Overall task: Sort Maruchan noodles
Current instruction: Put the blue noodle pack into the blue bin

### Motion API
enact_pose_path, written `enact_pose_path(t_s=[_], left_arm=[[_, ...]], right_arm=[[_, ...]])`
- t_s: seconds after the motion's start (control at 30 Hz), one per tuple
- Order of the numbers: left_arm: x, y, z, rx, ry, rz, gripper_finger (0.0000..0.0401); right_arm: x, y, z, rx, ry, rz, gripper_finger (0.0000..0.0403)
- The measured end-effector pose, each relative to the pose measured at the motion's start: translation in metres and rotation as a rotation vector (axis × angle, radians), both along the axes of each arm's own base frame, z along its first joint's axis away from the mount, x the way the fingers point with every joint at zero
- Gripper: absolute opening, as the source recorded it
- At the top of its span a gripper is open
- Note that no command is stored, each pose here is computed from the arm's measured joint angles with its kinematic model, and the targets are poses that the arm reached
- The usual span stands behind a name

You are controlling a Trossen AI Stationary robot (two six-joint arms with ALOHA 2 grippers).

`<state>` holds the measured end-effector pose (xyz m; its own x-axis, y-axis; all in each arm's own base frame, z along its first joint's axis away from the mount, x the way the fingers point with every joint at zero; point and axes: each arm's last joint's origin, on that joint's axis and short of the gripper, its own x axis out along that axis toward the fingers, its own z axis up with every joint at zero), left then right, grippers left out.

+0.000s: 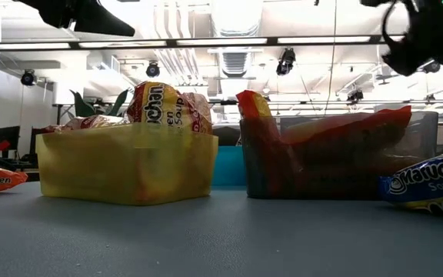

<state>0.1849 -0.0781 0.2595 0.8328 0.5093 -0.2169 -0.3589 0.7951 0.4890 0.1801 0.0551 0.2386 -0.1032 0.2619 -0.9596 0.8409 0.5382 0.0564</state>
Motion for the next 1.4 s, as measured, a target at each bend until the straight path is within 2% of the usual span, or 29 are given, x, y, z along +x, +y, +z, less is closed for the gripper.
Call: enact_pose_path(t_s=[0.13, 0.3, 0.6, 0.8, 0.97, 1.17, 1.3, 1.4], left_arm=[[0.004, -0.002, -0.006, 0.014, 0.028, 0.001, 0.0037], [0.009, -0.005, -0.013, 0.035, 0.063, 0.000, 0.0037], [0.010, -0.006, -0.015, 0.042, 0.071, 0.001, 0.0037], [0.010, -0.006, -0.015, 0.037, 0.068, 0.002, 0.0037], [0.009, -0.005, -0.016, 0.026, 0.067, 0.008, 0.0037], [0.008, -0.005, -0.019, 0.009, 0.076, 0.019, 0.0037], [0.008, -0.005, -0.019, 0.002, 0.075, 0.022, 0.0037], [0.008, -0.005, -0.019, 0.000, 0.074, 0.022, 0.0037]], right_arm=[[-0.011, -0.004, -0.010, -0.129, -0.005, -0.050, 0.0013], [-0.023, -0.008, -0.019, -0.120, -0.022, -0.124, 0.0046], [-0.037, -0.011, -0.028, -0.050, -0.187, -0.256, 0.0177], [-0.045, -0.007, -0.040, -0.027, -0.131, -0.287, 0.0269], [-0.053, -0.002, -0.053, -0.024, -0.083, -0.299, 0.0323], [-0.050, 0.010, -0.065, 0.043, -0.179, -0.306, 0.0340], [-0.057, 0.011, -0.077, -0.008, -0.157, -0.337, 0.0341], [-0.058, 0.011, -0.083, -0.053, -0.199, -0.345, 0.0341]])
